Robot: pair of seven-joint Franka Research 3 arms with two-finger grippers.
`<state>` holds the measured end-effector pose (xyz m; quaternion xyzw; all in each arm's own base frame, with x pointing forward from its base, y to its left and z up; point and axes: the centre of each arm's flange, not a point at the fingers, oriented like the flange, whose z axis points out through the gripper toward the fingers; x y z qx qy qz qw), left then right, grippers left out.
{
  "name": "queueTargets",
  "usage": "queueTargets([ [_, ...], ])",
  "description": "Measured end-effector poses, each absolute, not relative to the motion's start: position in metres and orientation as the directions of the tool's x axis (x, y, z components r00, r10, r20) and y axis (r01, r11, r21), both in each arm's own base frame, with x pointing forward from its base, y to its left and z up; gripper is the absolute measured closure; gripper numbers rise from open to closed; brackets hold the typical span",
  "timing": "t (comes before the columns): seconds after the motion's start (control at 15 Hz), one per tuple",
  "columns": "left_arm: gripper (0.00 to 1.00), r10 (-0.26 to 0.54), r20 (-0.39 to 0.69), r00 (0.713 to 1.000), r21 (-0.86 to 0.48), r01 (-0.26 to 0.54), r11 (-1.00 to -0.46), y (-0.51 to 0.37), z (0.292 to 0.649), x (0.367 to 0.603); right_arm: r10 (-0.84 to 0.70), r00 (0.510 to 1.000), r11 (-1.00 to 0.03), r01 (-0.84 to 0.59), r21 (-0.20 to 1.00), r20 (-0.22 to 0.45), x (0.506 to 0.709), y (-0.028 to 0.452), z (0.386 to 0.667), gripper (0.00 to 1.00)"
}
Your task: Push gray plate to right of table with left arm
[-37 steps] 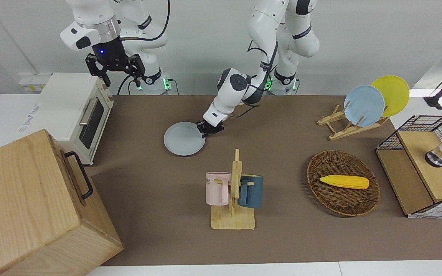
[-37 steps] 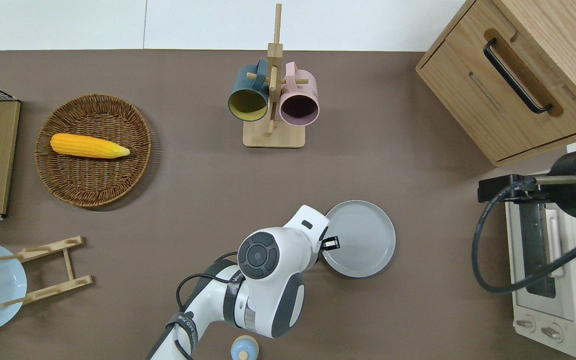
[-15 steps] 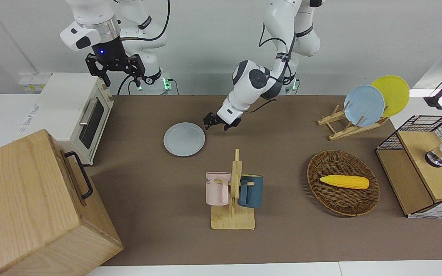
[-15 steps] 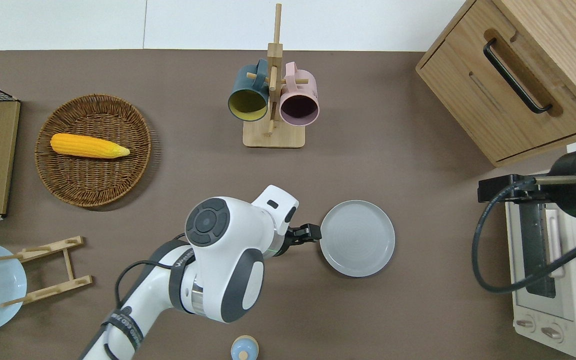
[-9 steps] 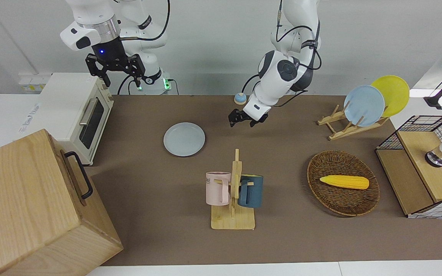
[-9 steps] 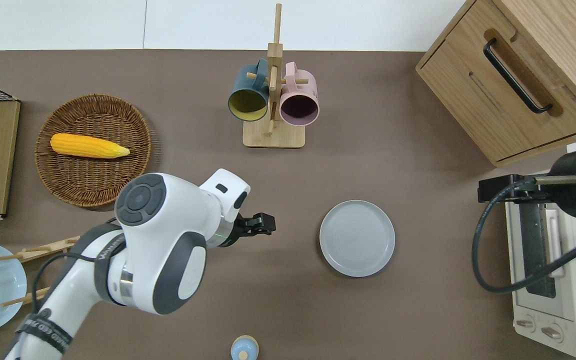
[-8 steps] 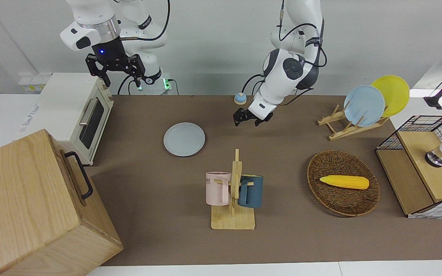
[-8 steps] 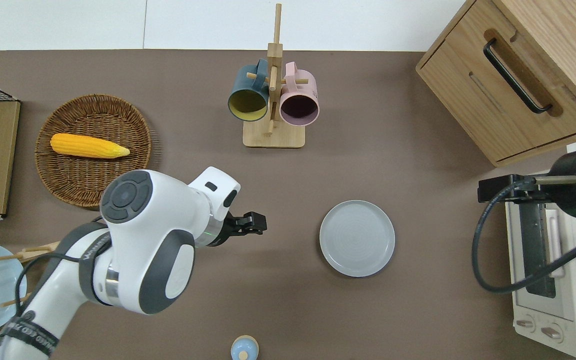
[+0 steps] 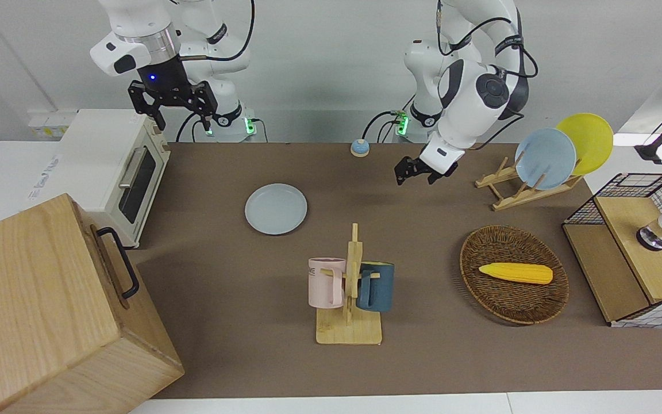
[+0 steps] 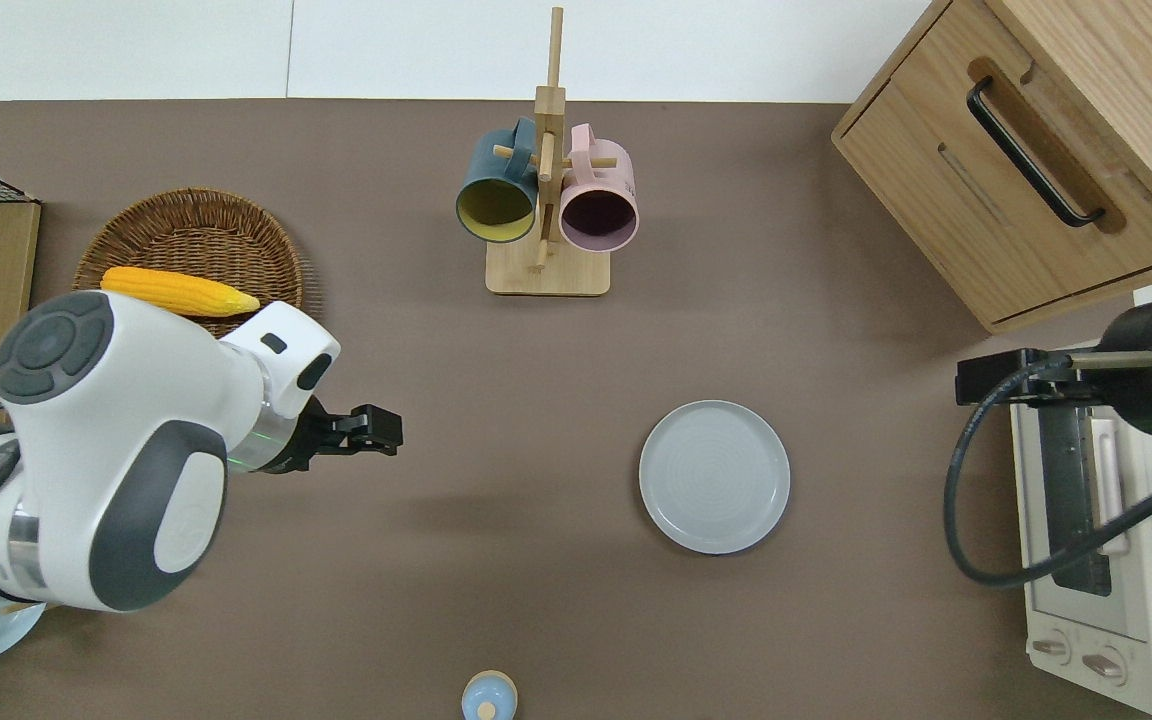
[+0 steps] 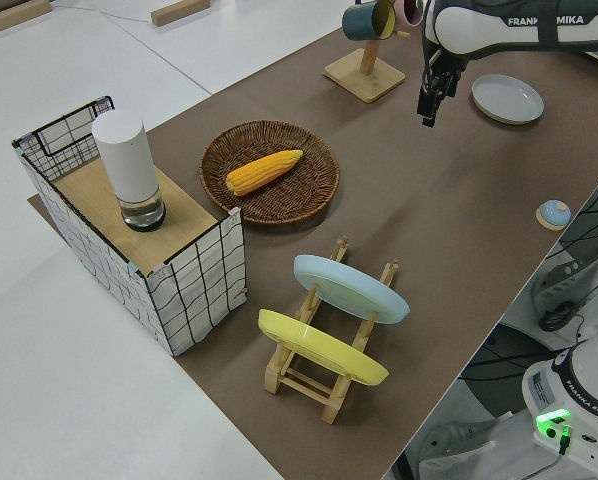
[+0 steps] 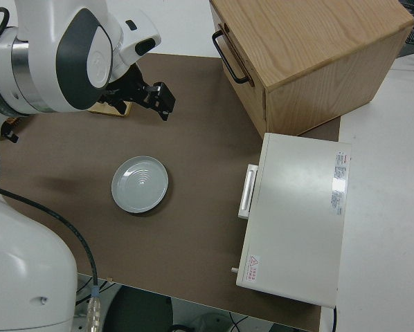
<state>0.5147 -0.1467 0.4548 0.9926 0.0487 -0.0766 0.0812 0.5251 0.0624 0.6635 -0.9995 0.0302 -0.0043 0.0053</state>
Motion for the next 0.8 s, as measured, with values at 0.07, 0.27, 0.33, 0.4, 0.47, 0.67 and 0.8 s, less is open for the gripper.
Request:
queueTargets([
  [0.07,0.00,0.081,-0.154,0.985,0.140,0.103,-0.985,-0.136,0.463,0.518,-0.060,0.998,-0.998,-0.060,-0.011,0.008,0.525,0.062,0.663,0.00],
  [0.27,0.00,0.067,-0.132,0.989,0.095,0.080,-0.992,-0.105,0.497,0.525,-0.060,0.998,-0.998,-0.060,-0.011,0.008,0.525,0.062,0.663,0.00],
  [0.33,0.00,0.069,-0.123,0.990,0.077,0.079,-0.994,-0.095,0.507,0.526,-0.060,0.998,-0.998,-0.060,-0.011,0.008,0.525,0.062,0.663,0.00],
  [0.4,0.00,0.075,-0.109,0.991,0.062,0.082,-0.995,-0.086,0.518,0.526,-0.060,0.998,-0.998,-0.060,-0.011,0.008,0.525,0.062,0.663,0.00],
  [0.47,0.00,0.082,-0.095,0.992,0.054,0.088,-0.995,-0.079,0.531,0.527,-0.060,0.998,-0.998,-0.060,-0.011,0.008,0.525,0.062,0.663,0.00],
  [0.67,0.00,0.100,-0.042,0.994,0.041,0.102,-0.994,-0.059,0.581,0.528,-0.060,0.998,-0.998,-0.060,-0.011,0.008,0.525,0.062,0.663,0.00],
  [0.8,0.00,0.088,-0.010,0.996,0.035,0.088,-0.995,-0.050,0.608,0.527,-0.060,0.998,-0.998,-0.060,-0.011,0.008,0.525,0.062,0.663,0.00],
])
